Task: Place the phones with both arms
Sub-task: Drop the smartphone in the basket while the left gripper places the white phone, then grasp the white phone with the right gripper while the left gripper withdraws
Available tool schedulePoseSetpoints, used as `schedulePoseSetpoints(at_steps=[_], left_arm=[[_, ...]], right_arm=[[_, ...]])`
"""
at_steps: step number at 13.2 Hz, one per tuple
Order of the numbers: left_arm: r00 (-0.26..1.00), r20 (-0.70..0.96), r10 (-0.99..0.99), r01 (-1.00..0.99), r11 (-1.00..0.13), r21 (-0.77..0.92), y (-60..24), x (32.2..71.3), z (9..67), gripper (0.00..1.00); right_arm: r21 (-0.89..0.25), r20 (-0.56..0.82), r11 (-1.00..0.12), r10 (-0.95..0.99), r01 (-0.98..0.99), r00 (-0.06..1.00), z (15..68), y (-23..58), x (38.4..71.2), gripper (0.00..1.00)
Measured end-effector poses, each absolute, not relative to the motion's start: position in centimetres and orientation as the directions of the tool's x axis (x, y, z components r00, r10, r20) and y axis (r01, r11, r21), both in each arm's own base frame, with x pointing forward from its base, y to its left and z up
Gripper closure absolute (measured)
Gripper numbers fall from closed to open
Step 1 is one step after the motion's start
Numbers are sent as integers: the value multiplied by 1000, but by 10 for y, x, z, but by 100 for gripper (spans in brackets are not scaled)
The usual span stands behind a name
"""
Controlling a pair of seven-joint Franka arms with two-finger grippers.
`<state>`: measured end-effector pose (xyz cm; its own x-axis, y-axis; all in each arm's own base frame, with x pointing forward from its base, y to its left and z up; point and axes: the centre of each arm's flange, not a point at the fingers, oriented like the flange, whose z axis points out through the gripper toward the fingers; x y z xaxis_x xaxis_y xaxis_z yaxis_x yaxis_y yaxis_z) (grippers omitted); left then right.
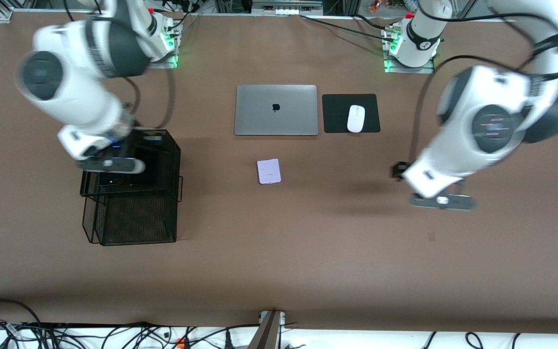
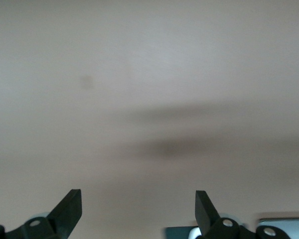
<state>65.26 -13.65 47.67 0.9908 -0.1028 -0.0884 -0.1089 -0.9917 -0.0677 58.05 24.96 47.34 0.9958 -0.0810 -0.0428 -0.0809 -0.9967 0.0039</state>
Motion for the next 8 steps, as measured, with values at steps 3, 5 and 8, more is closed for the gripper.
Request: schedulePoseSetpoints(at_steps=[3, 5, 8], left_arm=[[996, -34, -85, -88, -994, -71, -53, 646, 526, 0], [998, -12, -69, -69, -994, -85, -27, 621, 553, 0], [997, 55, -50, -44, -994, -98, -16, 578, 573, 0]], right_arm=[[30, -30, -994, -103, -102, 994, 440, 371, 554, 0], [28, -12, -994, -104, -104, 994, 410, 439, 538, 0], [17, 28, -997, -79, -79, 996, 358, 494, 525, 0]])
